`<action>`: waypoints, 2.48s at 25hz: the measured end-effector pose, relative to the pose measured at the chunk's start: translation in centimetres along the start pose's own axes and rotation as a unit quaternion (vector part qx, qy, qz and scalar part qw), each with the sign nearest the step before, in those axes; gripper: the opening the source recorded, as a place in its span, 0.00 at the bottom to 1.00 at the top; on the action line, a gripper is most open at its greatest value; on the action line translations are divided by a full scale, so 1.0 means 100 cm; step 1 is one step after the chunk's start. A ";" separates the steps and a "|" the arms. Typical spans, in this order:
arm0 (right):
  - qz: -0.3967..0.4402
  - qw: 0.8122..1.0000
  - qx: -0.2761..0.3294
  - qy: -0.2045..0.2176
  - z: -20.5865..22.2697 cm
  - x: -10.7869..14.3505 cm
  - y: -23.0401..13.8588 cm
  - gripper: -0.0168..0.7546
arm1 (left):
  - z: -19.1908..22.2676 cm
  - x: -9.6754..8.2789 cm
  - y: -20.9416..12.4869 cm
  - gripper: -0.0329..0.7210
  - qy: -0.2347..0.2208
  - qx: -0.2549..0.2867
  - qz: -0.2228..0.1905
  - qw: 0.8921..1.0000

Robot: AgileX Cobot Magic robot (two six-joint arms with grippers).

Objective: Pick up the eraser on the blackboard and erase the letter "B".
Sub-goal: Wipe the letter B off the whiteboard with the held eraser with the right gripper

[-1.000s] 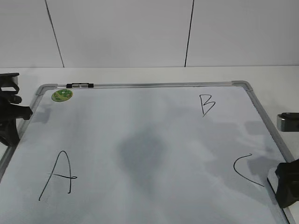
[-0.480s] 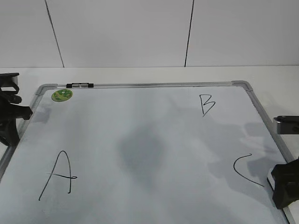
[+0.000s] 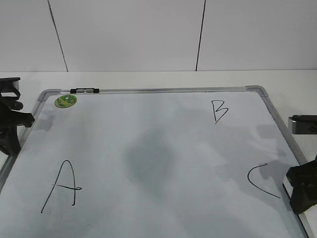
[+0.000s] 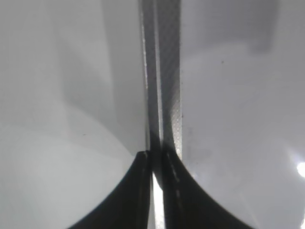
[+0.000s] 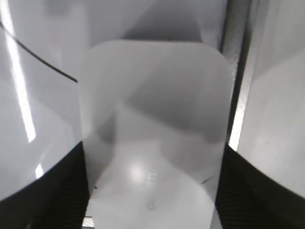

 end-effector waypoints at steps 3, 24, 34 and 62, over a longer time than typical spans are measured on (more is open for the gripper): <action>0.000 1.000 0.000 0.000 0.000 0.000 0.000 0.71 | 0.000 0.000 0.000 0.10 0.000 0.000 0.000 1.000; 0.005 0.999 -0.049 0.020 -0.072 0.011 0.076 0.71 | 0.000 0.000 0.000 0.10 0.000 0.000 0.000 1.000; 0.006 0.997 -0.072 0.021 -0.053 0.009 0.190 0.71 | 0.000 -0.002 0.000 0.09 -0.007 0.000 -0.005 1.000; -0.070 0.996 -0.059 -0.006 0.003 0.071 0.256 0.70 | 0.000 -0.001 -0.002 0.09 -0.006 0.006 -0.006 1.000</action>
Point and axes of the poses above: a point on each arm's last joint axis where the gripper is mounted, z pointing out along that axis toward the gripper, x along the wrist's bending axis when the last joint is at zero, y = z × x, the point moved 7 cm from there along z, pointing out along that axis toward the gripper, and after that the axes turned 3 degrees about -z, right-handed, at the moved point
